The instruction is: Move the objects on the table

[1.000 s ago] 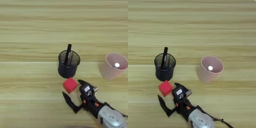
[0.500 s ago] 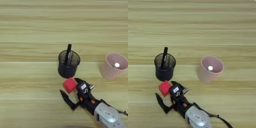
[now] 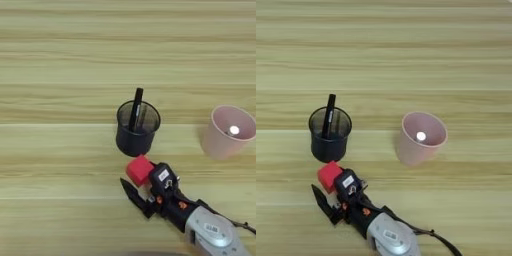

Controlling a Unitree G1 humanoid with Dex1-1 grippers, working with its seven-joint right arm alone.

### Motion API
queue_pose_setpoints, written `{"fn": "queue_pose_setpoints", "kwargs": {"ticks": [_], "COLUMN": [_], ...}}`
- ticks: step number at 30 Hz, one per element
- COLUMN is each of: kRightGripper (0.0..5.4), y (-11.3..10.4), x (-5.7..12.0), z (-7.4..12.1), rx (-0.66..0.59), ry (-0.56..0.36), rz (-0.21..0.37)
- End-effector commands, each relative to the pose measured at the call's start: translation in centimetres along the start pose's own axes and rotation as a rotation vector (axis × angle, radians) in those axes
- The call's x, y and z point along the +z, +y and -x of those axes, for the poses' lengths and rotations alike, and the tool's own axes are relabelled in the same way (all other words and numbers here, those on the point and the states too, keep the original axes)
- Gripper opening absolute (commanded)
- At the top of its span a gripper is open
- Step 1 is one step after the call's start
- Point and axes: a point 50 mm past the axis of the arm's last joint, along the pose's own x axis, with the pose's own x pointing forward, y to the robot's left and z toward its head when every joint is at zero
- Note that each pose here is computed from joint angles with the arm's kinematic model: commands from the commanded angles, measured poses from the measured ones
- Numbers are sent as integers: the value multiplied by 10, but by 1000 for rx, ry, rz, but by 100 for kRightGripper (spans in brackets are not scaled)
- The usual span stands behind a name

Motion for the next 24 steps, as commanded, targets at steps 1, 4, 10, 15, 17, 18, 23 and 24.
{"fn": "queue_pose_setpoints", "kwargs": {"ticks": [1,4,10,15,17,18,23,24], "kRightGripper": [299,275,235,235,235,235,235,235], "y": [-3,-4,-3,-1,-1,-1,6,8], "x": [-15,-14,-12,-7,-8,-7,2,4], "z": [7,6,2,-6,-10,-12,-24,-27], "rx": [-24,-23,-5,8,13,16,52,57], "ry": [100,101,99,90,95,97,72,66], "rz": [19,20,11,11,7,8,8,3]}}
